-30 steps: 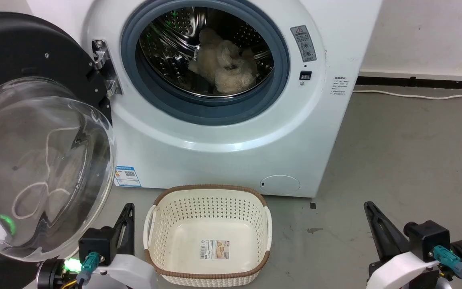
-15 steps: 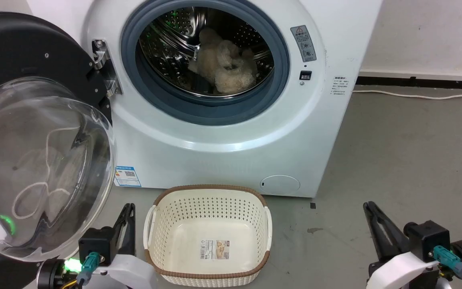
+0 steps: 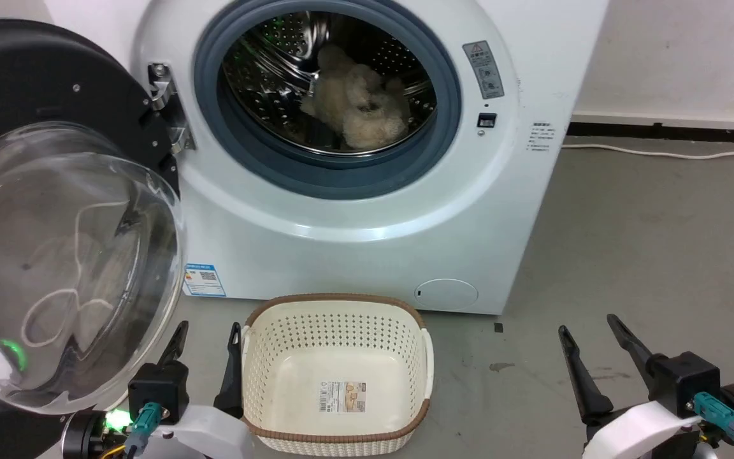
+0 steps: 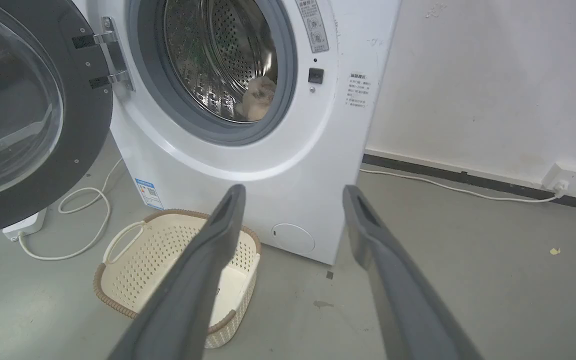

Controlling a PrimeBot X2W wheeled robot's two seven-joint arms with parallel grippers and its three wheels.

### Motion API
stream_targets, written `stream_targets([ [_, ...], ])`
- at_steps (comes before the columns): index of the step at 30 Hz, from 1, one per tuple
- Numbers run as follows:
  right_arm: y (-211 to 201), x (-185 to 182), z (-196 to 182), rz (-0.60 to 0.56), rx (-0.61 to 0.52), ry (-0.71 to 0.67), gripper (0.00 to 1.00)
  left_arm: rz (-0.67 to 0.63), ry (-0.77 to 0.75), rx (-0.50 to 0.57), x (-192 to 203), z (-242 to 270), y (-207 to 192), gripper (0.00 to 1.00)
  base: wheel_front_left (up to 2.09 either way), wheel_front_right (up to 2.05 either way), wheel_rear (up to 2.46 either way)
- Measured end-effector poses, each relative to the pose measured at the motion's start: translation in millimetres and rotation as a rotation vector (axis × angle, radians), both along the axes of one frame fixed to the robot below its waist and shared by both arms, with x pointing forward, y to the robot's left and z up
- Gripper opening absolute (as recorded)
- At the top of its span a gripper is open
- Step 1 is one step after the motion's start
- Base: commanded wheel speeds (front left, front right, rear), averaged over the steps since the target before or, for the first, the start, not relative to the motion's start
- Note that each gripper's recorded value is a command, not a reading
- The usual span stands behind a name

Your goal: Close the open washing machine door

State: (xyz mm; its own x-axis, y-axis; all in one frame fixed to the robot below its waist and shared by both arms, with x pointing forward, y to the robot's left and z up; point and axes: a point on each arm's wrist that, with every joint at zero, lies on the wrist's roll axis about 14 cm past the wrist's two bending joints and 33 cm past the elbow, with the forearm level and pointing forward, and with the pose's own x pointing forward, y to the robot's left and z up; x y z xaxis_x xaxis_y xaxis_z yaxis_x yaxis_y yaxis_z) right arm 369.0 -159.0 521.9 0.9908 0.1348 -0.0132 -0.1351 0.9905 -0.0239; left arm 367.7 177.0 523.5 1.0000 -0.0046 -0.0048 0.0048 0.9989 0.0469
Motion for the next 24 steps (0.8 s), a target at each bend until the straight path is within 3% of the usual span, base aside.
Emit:
stream_targets([
  [24, 57, 11, 3, 0.169, 0.042, -0.031, 1.0, 0.117, -0.061, 0.004, -29, 10, 38, 1.0, 0.0, 0.0, 0.0],
])
